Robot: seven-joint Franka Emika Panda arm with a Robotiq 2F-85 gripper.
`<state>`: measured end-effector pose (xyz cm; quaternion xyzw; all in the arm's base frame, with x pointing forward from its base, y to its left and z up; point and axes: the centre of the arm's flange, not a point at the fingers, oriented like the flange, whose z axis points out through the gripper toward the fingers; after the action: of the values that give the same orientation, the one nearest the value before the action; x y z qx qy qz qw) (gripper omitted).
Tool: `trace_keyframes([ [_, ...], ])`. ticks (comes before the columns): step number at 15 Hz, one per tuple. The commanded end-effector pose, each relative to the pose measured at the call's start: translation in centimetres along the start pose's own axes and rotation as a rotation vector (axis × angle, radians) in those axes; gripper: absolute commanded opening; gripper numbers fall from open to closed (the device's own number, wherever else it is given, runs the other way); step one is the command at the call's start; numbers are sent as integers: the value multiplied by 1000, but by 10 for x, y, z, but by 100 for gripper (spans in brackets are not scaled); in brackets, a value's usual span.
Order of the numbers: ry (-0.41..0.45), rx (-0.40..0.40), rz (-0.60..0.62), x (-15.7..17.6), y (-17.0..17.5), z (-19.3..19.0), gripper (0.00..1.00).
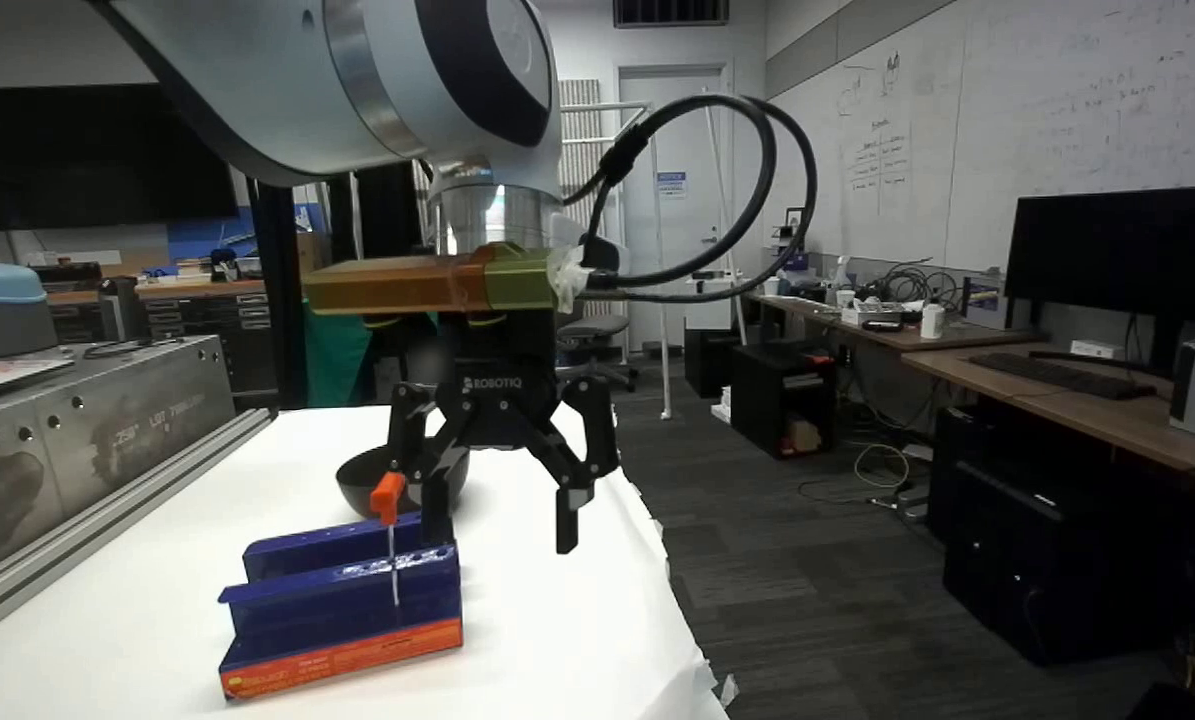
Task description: Put the red object in the black bowl
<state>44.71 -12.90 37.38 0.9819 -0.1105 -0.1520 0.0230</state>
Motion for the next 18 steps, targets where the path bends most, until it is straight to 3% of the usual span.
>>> trace_keyframes([
  [1, 56, 80, -76, 18, -40, -14, 100],
  [6, 126, 172, -157, 39, -104, -14, 100],
  [11, 169, 137, -265, 53, -144, 0, 100],
  [12, 189, 115, -279, 55, -150, 4, 75],
  [14, 216, 82, -306, 56, -156, 6, 68],
  [18, 269, 21, -337, 57, -160, 3, 35],
])
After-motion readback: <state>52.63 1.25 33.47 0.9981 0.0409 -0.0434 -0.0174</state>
